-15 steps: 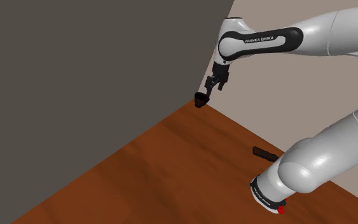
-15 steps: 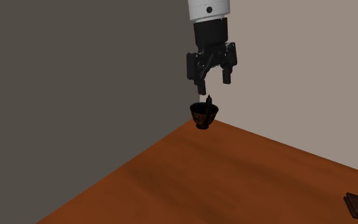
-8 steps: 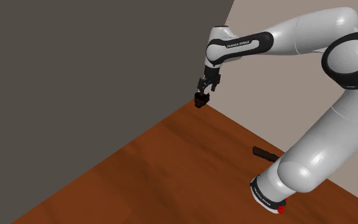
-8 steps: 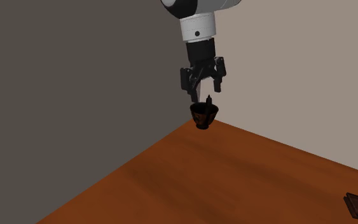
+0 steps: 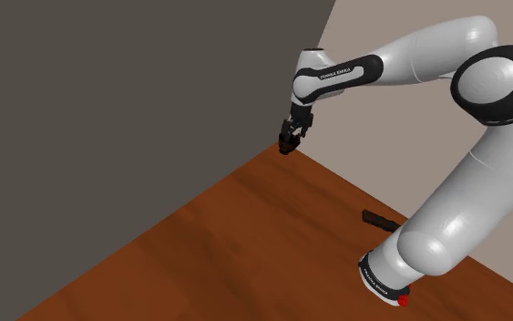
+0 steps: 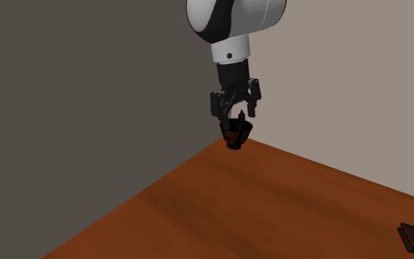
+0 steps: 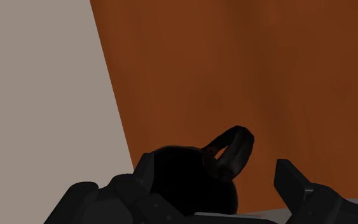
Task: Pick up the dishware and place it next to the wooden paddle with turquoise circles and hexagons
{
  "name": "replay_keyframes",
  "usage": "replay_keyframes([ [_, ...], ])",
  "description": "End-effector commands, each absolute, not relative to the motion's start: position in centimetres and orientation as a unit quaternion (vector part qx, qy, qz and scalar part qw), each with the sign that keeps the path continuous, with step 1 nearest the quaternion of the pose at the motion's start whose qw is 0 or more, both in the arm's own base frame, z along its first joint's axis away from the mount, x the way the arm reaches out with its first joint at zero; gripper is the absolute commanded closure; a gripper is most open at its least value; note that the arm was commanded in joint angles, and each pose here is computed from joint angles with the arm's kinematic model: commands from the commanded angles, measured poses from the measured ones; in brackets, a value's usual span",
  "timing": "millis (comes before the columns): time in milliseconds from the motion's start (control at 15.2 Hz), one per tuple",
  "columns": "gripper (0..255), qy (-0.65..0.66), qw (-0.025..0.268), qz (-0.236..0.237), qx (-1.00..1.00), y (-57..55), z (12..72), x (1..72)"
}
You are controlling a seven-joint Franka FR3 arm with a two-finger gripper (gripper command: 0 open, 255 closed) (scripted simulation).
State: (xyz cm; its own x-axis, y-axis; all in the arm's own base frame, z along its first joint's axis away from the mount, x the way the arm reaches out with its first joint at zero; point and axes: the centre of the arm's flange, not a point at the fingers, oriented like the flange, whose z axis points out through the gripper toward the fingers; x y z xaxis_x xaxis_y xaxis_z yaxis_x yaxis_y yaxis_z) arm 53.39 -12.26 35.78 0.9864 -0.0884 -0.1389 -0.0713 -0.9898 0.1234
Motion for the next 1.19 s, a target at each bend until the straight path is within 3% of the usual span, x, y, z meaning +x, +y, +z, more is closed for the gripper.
replay_keyframes([
  [0,0,-0.04,0.059,-0.079,0.994,-12.4,34.9,53.3],
  [264,0,-0.04,0.059,-0.079,0.994,-12.4,34.9,53.3],
  [330,255,-0.04,0.059,-0.079,0.994,-12.4,34.9,53.3],
  [1122,255,-0.04,0.059,-0.079,0.994,-12.4,36.5,53.3],
])
